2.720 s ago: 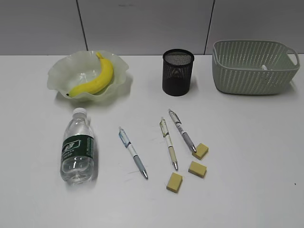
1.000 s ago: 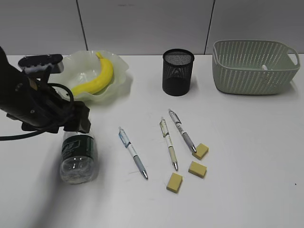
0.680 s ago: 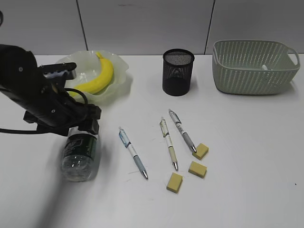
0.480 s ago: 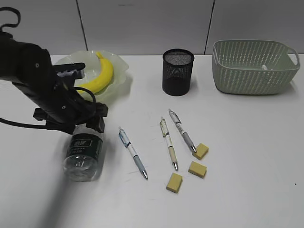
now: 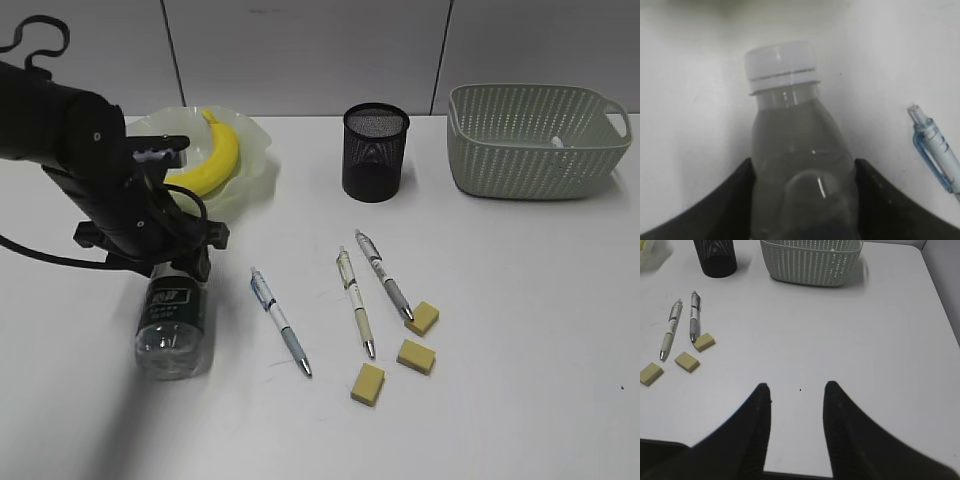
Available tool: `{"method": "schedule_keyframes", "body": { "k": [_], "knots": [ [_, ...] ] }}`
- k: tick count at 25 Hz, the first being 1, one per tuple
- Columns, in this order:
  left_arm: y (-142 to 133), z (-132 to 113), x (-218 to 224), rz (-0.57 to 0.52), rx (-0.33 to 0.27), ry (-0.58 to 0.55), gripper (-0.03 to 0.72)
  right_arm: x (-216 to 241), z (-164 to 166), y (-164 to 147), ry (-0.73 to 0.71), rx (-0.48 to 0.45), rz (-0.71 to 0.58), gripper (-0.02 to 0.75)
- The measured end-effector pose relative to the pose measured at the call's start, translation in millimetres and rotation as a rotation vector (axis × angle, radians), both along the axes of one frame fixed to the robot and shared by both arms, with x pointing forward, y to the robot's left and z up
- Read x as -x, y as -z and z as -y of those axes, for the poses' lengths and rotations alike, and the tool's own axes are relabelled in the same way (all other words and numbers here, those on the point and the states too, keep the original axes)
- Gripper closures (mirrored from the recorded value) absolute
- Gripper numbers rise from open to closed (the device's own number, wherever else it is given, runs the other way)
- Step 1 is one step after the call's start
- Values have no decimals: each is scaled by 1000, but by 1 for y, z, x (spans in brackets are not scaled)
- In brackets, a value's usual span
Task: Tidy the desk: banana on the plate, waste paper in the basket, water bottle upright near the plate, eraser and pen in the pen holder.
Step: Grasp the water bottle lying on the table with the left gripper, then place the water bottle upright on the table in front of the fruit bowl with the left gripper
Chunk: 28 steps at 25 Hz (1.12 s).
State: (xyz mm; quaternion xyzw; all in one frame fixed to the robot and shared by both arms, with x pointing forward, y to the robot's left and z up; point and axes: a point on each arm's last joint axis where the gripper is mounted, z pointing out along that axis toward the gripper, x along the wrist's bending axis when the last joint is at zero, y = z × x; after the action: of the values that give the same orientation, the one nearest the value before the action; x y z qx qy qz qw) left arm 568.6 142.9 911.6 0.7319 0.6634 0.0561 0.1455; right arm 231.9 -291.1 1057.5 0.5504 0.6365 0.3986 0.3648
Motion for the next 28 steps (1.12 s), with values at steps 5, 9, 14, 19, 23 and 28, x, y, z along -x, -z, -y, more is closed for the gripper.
{"method": "schedule_keyframes", "body": {
  "k": [5, 9, 14, 19, 23, 28],
  "knots": [
    [-11, -8, 12, 48, -7, 25, 273, 0, 0, 0, 0, 0, 0, 443],
    [-43, -20, 37, 256, 61, 56, 273, 0, 0, 0, 0, -1, 0, 444],
    [-76, -36, 76, 639, 203, 138, 273, 0, 0, 0, 0, -1, 0, 444],
    [-90, -42, 93, 981, 266, 258, 273, 0, 0, 0, 0, -1, 0, 444],
    [-90, -38, 88, 1119, 226, 347, 274, 0, 0, 0, 0, -1, 0, 444],
    [-71, -37, 74, 1147, 225, 337, 274, 0, 0, 0, 0, -1, 0, 444]
  ]
}}
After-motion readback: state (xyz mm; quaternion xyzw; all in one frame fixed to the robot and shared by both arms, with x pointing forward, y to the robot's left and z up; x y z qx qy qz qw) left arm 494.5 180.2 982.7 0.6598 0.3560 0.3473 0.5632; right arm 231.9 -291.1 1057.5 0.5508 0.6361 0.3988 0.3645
